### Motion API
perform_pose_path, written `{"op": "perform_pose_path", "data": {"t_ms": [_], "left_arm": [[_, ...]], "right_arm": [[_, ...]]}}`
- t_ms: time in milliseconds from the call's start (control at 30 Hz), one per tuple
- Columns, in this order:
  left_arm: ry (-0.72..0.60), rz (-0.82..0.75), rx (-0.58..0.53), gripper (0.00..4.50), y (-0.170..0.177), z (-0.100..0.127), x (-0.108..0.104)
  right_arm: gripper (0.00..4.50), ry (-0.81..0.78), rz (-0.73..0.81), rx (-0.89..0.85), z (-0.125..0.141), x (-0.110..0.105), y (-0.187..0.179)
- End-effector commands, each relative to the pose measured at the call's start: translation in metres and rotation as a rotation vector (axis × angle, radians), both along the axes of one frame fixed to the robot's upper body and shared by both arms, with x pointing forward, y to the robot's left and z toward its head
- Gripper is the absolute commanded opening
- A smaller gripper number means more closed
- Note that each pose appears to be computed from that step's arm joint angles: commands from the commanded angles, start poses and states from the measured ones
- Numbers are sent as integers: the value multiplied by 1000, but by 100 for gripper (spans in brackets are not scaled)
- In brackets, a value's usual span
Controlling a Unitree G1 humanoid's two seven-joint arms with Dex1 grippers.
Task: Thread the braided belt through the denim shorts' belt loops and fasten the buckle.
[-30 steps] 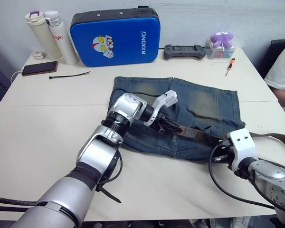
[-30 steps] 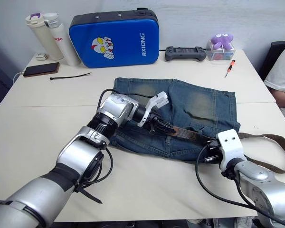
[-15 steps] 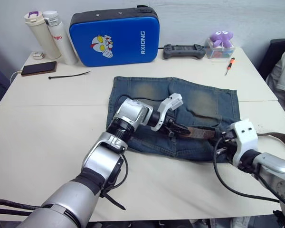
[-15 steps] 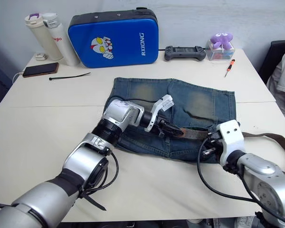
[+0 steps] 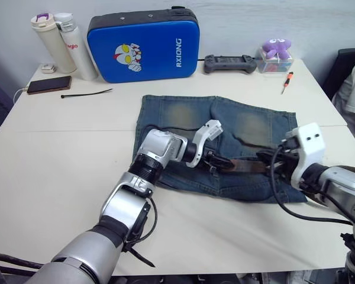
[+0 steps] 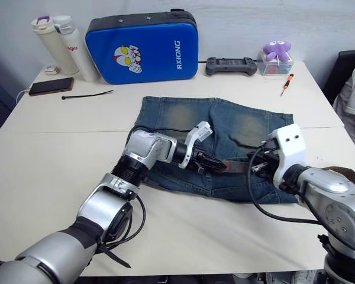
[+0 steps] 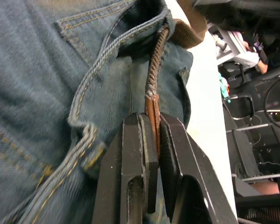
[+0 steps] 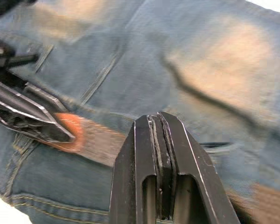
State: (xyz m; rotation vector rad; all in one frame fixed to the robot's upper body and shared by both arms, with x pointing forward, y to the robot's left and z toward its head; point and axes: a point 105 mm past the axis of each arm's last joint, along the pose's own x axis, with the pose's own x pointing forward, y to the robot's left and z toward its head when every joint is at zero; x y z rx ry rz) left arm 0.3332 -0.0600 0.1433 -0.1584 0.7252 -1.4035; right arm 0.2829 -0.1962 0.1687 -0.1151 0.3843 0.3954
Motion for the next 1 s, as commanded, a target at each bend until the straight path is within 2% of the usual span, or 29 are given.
{"op": "perform_pose_path", "data": {"t_ms": [33, 100, 233, 433, 500, 600, 667, 767, 867, 1000], "left_arm": [[-35, -15, -60, 5, -5, 17, -3], [-34, -17, -54, 5, -4, 16, -3], [-40, -18, -37, 5, 1, 11, -2], [-40, -11, -55, 5, -2, 14, -1], [-35, -12, -66, 5, -3, 17, -1], [-8, -21, -99, 5, -6, 24, -2], [6, -31, -117, 5, -8, 30, -4], [28, -46, -142, 5, -10, 38, -5], [42, -56, -148, 0, -11, 42, -5], [65, -69, -154, 0, -12, 46, -6]], "right_arm": [[0, 37, -106, -57, -16, 2, -21], [0, 28, -201, -80, -23, 9, -43], [0, -70, -336, -14, -15, 26, -75], [0, -70, -328, -1, -20, 33, -67], [0, -127, -299, 47, -8, 33, -59], [0, -280, -216, 198, 32, 25, -44], [0, -326, -168, 314, 48, 14, -36], [0, -329, -63, 466, 55, -14, -21], [93, -266, -33, 578, 42, -40, -17], [270, -171, -58, 713, 26, -60, -8]]}}
